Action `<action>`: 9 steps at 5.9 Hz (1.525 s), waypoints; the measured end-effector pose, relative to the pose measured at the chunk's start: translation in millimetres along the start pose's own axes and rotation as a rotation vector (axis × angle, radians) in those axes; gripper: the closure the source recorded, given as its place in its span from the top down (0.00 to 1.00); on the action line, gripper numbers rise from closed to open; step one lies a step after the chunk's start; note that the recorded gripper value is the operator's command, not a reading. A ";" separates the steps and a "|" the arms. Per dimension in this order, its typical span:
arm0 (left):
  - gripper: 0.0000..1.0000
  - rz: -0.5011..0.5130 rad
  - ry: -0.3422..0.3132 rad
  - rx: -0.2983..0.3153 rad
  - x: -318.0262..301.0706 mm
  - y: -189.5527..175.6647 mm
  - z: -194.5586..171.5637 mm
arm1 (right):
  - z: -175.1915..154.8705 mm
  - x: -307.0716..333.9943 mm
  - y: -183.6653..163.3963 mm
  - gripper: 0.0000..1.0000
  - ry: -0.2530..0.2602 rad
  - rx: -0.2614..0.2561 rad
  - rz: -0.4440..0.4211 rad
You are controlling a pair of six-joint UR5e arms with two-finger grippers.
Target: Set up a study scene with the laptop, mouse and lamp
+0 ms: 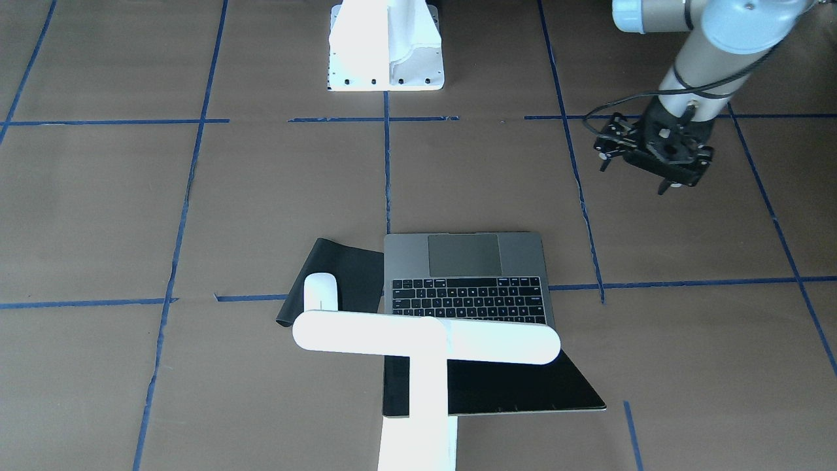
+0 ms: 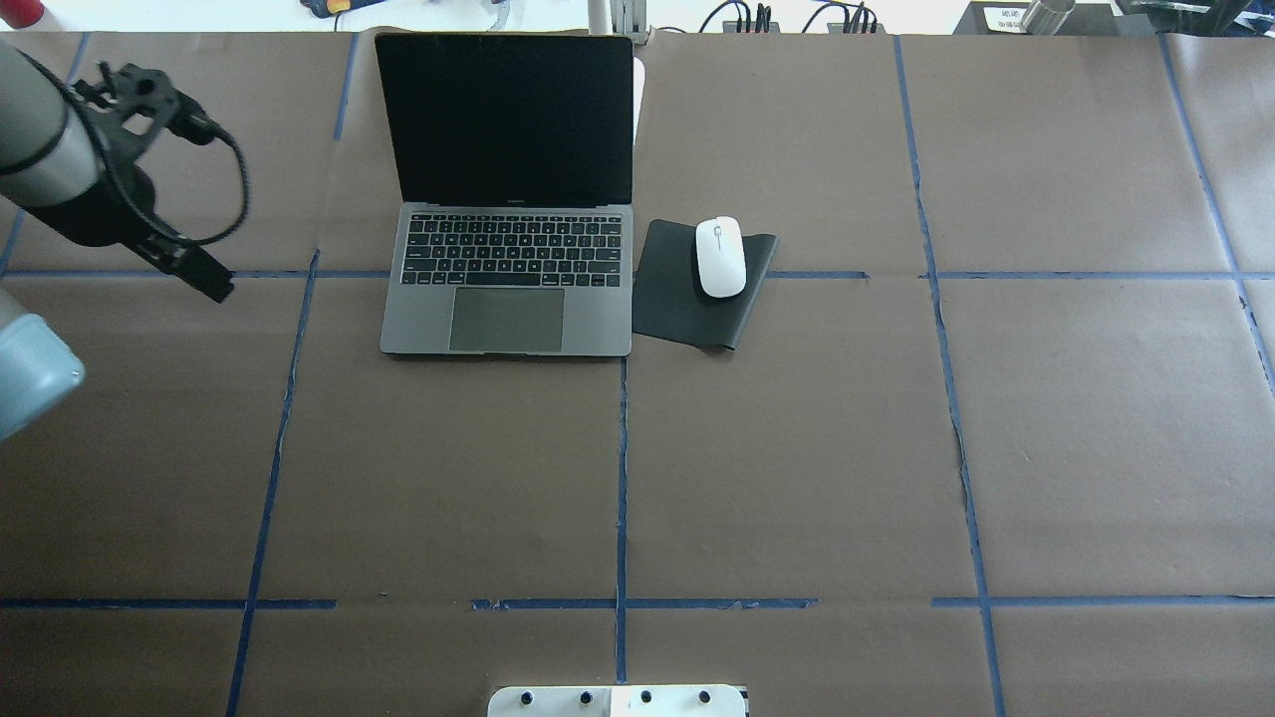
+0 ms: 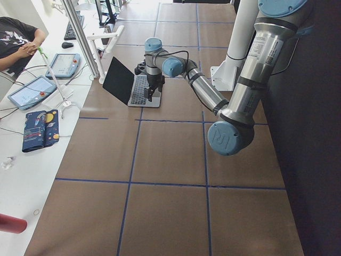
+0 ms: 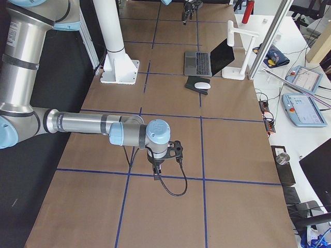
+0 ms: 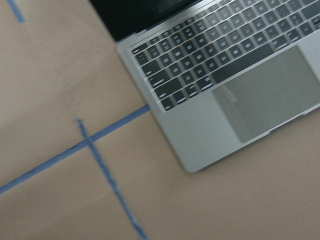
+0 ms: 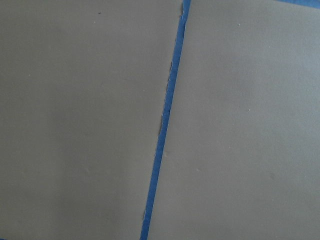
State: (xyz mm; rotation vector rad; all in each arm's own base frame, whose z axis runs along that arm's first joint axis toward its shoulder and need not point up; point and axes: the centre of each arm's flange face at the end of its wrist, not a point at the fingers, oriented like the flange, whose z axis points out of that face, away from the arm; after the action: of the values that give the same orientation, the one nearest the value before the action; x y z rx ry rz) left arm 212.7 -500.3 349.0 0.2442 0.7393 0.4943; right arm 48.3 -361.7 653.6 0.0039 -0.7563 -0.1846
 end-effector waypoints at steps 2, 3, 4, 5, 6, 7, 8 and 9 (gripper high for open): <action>1.00 -0.029 -0.003 -0.024 -115.7 73.4 -16.4 | -0.4 -0.7 -0.3 1.00 -0.002 0.001 -0.002; 1.00 -0.045 -0.001 -0.042 -161.0 114.2 -15.9 | -0.5 -0.8 -0.3 1.00 -0.002 0.002 -0.003; 1.00 -0.071 0.017 -0.053 -204.6 155.9 -13.4 | -0.8 -0.9 -0.3 1.00 0.000 0.003 -0.005; 1.00 -0.103 0.045 -0.054 -249.3 198.3 -9.8 | -1.2 -1.0 -0.2 1.00 0.002 0.005 -0.009; 1.00 -0.158 0.072 -0.047 -281.9 239.2 -6.8 | -1.6 -0.9 -0.1 1.00 0.004 0.005 -0.012; 1.00 -0.211 0.081 -0.039 -296.1 272.0 -6.3 | -1.8 -0.8 0.0 1.00 0.006 0.006 -0.015; 1.00 -0.240 0.064 -0.054 -302.7 294.9 -2.9 | -2.0 -0.7 -0.1 1.00 0.007 0.006 -0.021; 1.00 -0.251 0.033 -0.074 -309.6 307.1 1.7 | -2.7 -1.3 -0.5 1.00 0.008 0.007 -0.024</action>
State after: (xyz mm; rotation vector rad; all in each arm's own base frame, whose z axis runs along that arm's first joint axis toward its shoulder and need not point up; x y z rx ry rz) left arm -87.1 -395.0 647.7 0.0726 0.7703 0.2867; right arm 49.2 -362.1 650.7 0.0208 -0.7495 -0.2048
